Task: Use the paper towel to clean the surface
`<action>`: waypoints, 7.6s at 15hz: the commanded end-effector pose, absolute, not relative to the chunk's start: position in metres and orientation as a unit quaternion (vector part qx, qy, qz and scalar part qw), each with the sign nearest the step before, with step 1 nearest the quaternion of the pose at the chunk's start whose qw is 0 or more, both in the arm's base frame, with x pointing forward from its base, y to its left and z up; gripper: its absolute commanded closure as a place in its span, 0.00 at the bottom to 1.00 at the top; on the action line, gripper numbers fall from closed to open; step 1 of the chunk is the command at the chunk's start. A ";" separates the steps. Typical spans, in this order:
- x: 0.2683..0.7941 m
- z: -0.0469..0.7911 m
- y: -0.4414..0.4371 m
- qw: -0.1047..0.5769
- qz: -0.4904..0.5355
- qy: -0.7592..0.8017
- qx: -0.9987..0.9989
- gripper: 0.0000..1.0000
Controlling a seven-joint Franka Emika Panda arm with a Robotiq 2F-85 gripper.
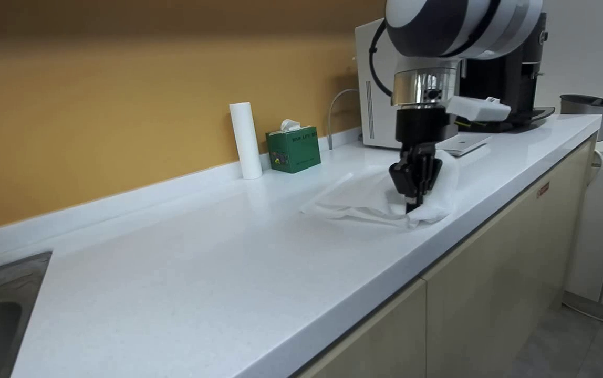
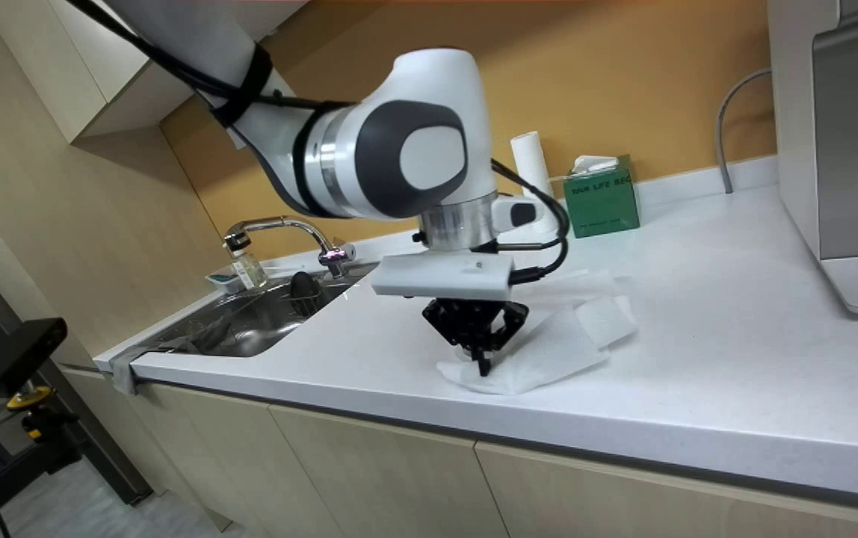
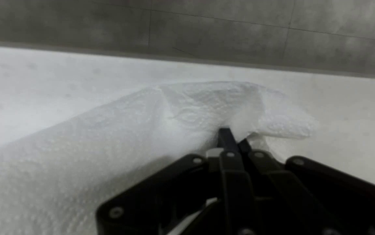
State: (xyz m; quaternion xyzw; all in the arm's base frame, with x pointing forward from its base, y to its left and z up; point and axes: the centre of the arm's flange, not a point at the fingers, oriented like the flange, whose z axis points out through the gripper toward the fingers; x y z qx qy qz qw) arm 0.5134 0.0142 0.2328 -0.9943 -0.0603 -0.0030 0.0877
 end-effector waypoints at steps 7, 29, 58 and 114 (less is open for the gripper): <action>0.521 0.214 0.141 0.174 0.026 -0.197 -0.964 0.99; 0.439 0.184 -0.054 0.100 -0.009 0.147 -0.984 0.99; 0.552 0.192 -0.120 -0.027 -0.267 0.309 -0.912 0.99; 0.553 0.303 -0.115 -0.049 -0.137 0.159 -0.977 0.13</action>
